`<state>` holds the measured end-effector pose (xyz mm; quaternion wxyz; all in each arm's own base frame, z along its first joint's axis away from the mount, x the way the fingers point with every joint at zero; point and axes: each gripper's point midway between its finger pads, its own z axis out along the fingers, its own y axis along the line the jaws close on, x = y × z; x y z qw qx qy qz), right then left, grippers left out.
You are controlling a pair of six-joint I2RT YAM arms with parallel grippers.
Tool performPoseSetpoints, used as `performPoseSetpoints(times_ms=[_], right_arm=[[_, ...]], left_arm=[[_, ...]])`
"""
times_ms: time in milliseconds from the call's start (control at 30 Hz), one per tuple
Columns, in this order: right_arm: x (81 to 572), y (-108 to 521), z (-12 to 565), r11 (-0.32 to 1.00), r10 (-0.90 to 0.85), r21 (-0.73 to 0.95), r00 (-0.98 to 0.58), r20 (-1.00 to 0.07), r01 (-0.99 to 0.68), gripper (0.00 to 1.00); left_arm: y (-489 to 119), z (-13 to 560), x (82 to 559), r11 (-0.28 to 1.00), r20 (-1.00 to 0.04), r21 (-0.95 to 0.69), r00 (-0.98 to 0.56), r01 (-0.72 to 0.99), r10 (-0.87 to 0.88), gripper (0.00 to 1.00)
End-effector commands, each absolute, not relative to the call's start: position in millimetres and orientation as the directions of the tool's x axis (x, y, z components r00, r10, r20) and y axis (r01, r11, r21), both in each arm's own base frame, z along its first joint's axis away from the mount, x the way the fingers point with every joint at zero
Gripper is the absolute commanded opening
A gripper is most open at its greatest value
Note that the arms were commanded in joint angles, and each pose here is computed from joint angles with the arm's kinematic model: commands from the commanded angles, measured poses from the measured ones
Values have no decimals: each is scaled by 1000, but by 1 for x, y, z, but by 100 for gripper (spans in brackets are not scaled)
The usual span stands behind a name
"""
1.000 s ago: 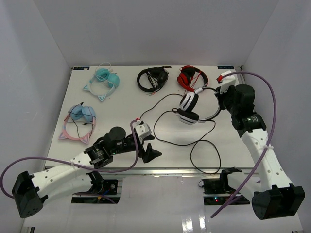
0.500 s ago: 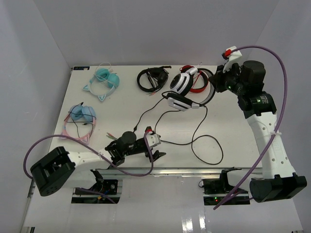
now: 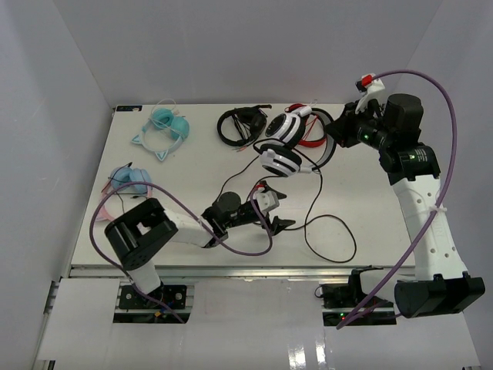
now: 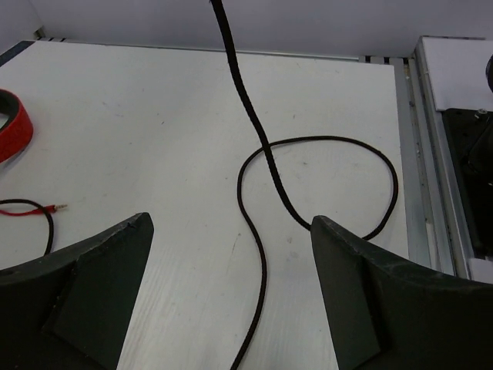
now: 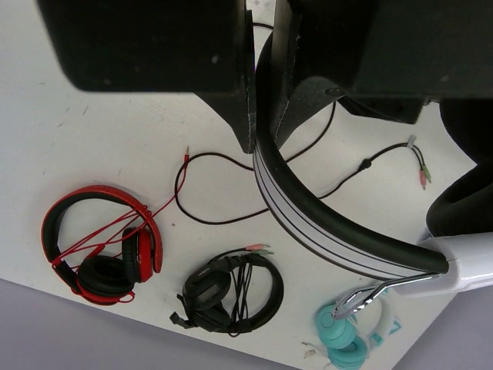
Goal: Wrap the headphones
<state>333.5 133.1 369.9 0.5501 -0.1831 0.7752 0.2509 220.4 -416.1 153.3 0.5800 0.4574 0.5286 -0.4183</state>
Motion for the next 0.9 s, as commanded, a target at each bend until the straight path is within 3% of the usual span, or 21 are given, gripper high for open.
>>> performPoseSetpoints(times_ms=[0,200,300,367,433,567,867], right_arm=[[320,145,422,750,80,218,-241,-967,-625,8],[316,144,425,732,108,251,-256,-961,-634,8],[313,140,432,729,125,260,-250,-960,-633,8],[309,139,438,723,135,263,-243,-961,-639,8],[307,135,445,720,150,270,-237,-960,-640,8],[306,126,451,728,162,271,-226,-961,-629,8],[323,104,438,773,190,303,-253,-949,-557,8]], left_arm=[[-449,190,196,97,-985,54,69,994,-157,94],[-482,166,186,58,-990,1,10,998,-144,91],[-491,158,184,42,-989,-35,-28,999,-147,82],[-497,145,182,30,-990,-64,-60,998,-126,67],[-499,134,181,24,-991,-89,-86,996,-107,42],[-492,125,178,32,-991,-102,-99,994,-85,1],[-472,122,164,11,-999,-49,-49,999,5,0]])
